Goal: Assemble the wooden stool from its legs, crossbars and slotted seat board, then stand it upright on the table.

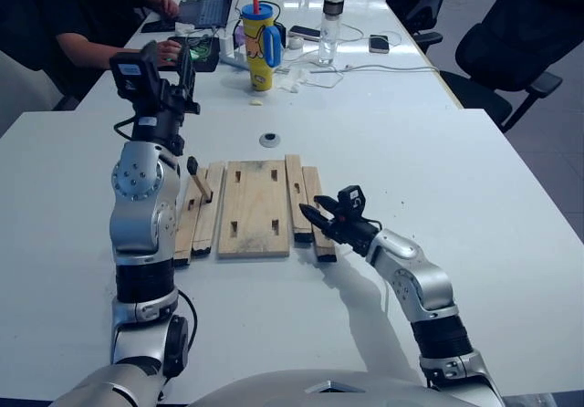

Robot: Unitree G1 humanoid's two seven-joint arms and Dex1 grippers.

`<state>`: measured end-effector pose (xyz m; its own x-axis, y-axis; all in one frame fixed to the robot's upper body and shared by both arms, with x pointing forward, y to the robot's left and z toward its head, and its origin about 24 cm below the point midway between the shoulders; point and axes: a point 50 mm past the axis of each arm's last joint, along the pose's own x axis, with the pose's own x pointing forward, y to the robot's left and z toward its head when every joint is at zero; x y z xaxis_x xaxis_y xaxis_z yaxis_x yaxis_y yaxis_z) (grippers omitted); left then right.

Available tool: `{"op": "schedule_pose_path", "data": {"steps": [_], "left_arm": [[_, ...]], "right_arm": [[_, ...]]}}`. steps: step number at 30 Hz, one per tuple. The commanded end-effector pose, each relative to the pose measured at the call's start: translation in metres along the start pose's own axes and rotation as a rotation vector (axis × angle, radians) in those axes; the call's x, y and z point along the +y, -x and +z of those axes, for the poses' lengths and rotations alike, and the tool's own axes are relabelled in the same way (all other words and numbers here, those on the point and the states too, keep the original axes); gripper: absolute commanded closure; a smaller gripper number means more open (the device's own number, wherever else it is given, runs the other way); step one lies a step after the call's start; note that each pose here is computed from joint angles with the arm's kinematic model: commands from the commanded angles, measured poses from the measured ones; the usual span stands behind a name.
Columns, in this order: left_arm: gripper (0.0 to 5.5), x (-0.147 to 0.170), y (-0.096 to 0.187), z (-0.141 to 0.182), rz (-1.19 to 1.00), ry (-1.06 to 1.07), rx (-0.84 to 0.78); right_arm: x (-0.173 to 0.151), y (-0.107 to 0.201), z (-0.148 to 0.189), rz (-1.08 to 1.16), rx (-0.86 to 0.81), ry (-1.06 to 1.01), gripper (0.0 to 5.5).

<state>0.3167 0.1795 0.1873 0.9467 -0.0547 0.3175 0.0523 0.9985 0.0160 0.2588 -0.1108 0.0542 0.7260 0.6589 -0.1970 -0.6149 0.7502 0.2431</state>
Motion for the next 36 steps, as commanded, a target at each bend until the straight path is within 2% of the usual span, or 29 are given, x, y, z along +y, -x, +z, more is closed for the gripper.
{"op": "schedule_pose_path", "data": {"steps": [1,2,4,8,12,14,16,20,24,26,36], "left_arm": [[3.13,0.008,0.039,-0.1,0.044,0.08,0.511],[3.13,0.006,0.049,-0.115,0.024,0.082,0.596],[3.13,-0.001,0.05,-0.116,0.029,0.171,0.567],[3.13,-0.019,0.019,-0.077,-0.033,0.169,0.366],[3.13,-0.002,0.01,-0.037,0.05,0.078,0.127],[3.13,0.013,0.019,-0.019,0.131,-0.013,0.037],[3.13,0.027,0.034,-0.011,0.202,-0.086,0.019],[3.13,0.046,0.07,-0.02,0.252,-0.157,0.139],[3.13,0.061,0.103,-0.06,0.237,-0.11,0.421],[3.13,0.066,0.116,-0.078,0.256,-0.015,0.555],[3.13,0.066,0.126,-0.111,0.224,0.104,0.803]], "right_arm": [[0.001,-0.004,0.001,0.006,-0.001,0.011,3.05],[0.002,-0.004,0.0,0.006,0.0,0.012,3.05],[0.001,-0.005,0.0,0.004,0.0,0.018,3.05],[0.001,-0.004,0.0,-0.011,-0.007,0.015,3.05],[0.002,-0.004,-0.002,-0.011,-0.005,0.007,3.05],[0.003,-0.002,-0.003,-0.014,-0.013,0.001,3.05],[0.002,0.0,-0.002,-0.025,-0.024,-0.007,3.05],[-0.001,0.004,-0.003,-0.055,-0.037,-0.017,3.05],[-0.001,0.006,-0.004,-0.073,-0.044,-0.02,3.05],[0.0,0.006,-0.004,-0.074,-0.045,-0.019,3.05],[-0.001,0.008,-0.006,-0.082,-0.037,-0.028,3.05]]}}
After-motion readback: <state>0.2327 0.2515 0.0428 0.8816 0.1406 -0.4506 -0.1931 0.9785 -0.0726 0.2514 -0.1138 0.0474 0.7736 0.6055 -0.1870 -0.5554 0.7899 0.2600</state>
